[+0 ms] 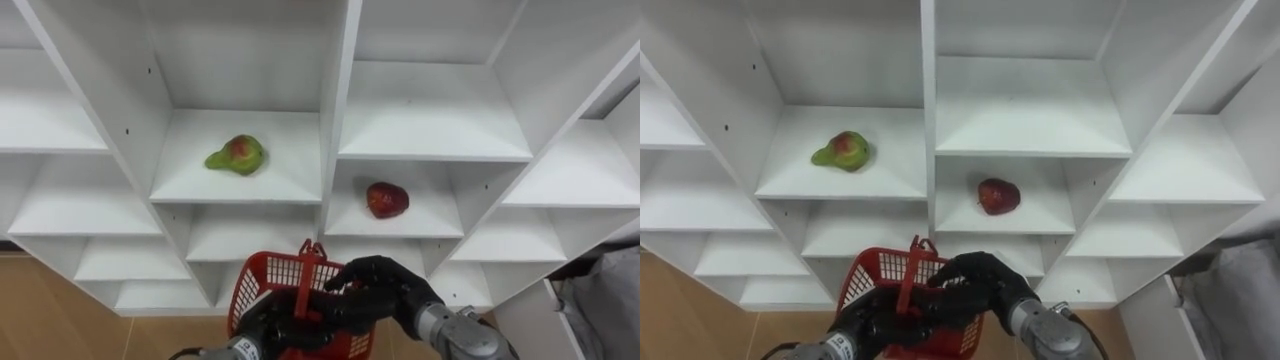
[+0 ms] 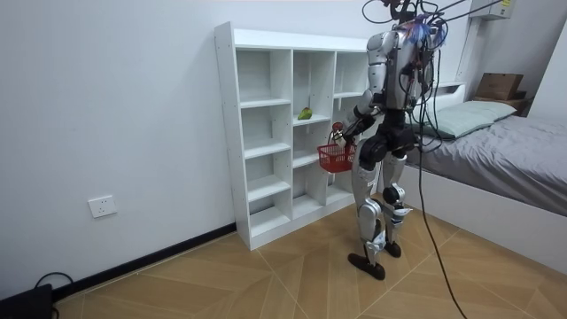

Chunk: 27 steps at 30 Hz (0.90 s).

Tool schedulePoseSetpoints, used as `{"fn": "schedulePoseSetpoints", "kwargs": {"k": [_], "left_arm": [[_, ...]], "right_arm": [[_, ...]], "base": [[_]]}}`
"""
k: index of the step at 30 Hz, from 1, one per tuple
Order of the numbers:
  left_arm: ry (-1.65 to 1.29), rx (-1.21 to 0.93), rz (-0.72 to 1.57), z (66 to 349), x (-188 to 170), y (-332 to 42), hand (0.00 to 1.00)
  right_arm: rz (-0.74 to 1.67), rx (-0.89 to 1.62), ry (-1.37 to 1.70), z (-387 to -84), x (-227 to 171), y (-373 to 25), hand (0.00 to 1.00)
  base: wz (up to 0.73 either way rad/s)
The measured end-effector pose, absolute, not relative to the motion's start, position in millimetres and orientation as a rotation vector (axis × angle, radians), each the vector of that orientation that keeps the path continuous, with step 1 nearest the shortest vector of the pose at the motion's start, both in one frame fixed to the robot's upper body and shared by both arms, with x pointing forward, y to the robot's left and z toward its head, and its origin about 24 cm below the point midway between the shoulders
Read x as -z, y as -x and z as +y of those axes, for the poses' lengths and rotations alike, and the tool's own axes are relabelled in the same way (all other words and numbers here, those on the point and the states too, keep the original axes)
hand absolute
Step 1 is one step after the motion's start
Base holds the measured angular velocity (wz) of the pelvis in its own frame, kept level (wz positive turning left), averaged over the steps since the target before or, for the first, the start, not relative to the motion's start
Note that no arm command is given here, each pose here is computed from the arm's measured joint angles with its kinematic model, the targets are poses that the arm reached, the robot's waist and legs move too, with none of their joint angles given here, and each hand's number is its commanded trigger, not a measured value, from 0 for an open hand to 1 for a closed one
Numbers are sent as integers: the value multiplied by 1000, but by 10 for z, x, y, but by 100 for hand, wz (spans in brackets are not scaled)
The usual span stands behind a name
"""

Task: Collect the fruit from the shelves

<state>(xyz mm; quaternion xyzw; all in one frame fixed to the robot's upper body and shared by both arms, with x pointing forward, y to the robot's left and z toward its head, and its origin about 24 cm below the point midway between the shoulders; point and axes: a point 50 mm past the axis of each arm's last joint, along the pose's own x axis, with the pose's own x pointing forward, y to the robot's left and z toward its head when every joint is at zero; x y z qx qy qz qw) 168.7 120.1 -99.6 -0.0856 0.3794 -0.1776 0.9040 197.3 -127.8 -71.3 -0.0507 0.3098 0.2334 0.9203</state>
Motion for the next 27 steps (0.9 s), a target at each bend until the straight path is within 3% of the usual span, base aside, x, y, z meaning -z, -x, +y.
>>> {"fn": "schedulePoseSetpoints", "kwargs": {"k": [27], "left_arm": [[168,356,800,1258,1019,-1648,100]], "right_arm": [[602,-363,132,-1362,658,-2043,0]], "base": [[0]]}}
